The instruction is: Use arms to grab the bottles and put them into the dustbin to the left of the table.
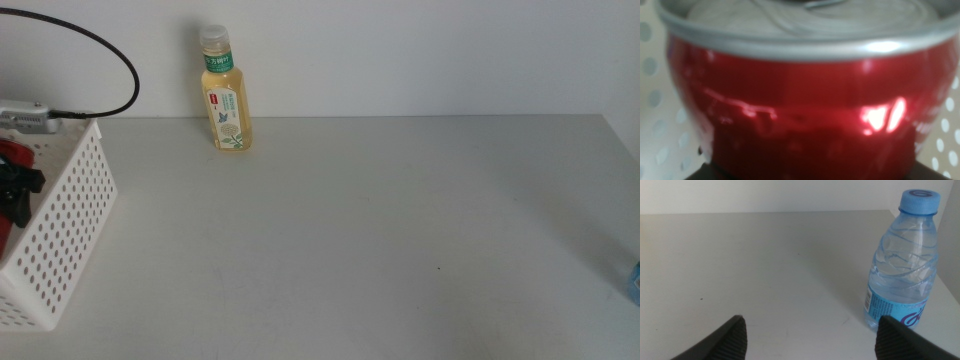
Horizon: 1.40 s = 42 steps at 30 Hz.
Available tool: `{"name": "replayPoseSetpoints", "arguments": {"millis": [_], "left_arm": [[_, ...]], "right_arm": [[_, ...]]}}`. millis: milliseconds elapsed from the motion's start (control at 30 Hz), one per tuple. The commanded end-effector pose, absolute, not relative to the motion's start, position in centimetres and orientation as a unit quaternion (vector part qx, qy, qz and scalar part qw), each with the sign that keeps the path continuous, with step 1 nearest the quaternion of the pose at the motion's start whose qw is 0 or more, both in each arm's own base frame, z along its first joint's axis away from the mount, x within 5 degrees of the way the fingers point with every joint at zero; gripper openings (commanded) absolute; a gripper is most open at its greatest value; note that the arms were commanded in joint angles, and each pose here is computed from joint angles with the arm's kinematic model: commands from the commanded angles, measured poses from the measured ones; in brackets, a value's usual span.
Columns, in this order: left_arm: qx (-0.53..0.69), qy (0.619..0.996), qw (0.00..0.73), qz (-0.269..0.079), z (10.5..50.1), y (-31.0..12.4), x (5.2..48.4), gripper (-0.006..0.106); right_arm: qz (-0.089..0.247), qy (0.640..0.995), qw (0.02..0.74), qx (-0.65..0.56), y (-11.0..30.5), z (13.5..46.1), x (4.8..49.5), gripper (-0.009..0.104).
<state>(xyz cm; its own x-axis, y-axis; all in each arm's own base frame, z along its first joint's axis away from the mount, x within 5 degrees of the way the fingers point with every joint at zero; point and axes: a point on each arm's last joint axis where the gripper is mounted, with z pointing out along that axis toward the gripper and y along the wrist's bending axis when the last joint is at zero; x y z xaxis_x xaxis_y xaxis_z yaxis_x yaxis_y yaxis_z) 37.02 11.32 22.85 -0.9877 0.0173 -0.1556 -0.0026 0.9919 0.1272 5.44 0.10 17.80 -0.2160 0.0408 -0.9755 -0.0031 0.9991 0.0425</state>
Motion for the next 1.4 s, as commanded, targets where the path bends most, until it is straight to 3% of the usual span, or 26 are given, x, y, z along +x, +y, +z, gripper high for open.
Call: {"name": "replayPoseSetpoints", "arguments": {"millis": [0, 200, 367, 400, 533, 733, 900, 967, 1167, 1367], "left_arm": [[-0.001, 0.989, 0.127, 0.078, 25.3, 11.5, 37.3, -0.001], [-0.001, 0.991, 0.114, 0.072, 23.8, 11.6, 37.9, 0.002], [-0.003, 0.992, 0.11, 0.067, 23.5, 11.6, 37.9, 0.021], [-0.003, 0.993, 0.107, 0.057, 23.5, 11.4, 37.9, 0.07], [-0.006, 0.995, 0.092, 0.047, 23.6, 11.2, 37.6, 0.094], [-0.014, 0.994, 0.103, 0.032, 26.1, 10.8, 37.3, 0.094], [-0.042, 0.986, 0.158, 0.011, 29.8, 9.7, 36.0, 0.094], [-0.053, 0.981, 0.188, -0.007, 31.7, 8.5, 35.3, 0.094], [-0.013, 0.958, 0.286, -0.009, 37.3, 3.1, 33.2, 0.094], [0.035, 0.944, 0.327, -0.01, 40.5, -1.2, 30.5, 0.094]], "right_arm": [[0.009, 0.747, 0.665, 0.009, 0.0, 18.9, 5.4, 0.065], [0.009, 0.747, 0.665, 0.009, 0.0, 18.9, 5.4, 0.065], [0.009, 0.747, 0.665, 0.009, 0.0, 18.9, 5.4, 0.065], [0.009, 0.747, 0.665, 0.009, 0.0, 18.9, 5.4, 0.065], [0.009, 0.747, 0.665, 0.009, 0.0, 18.9, 5.4, 0.065], [0.009, 0.747, 0.665, 0.009, 0.0, 18.9, 5.4, 0.065], [0.009, 0.747, 0.665, 0.009, 0.0, 18.9, 5.4, 0.065], [0.009, 0.747, 0.665, 0.009, 0.0, 18.9, 5.4, 0.065], [0.009, 0.747, 0.665, 0.009, 0.0, 18.9, 5.4, 0.065], [0.009, 0.747, 0.665, 0.009, 0.0, 18.9, 5.4, 0.065]]}}
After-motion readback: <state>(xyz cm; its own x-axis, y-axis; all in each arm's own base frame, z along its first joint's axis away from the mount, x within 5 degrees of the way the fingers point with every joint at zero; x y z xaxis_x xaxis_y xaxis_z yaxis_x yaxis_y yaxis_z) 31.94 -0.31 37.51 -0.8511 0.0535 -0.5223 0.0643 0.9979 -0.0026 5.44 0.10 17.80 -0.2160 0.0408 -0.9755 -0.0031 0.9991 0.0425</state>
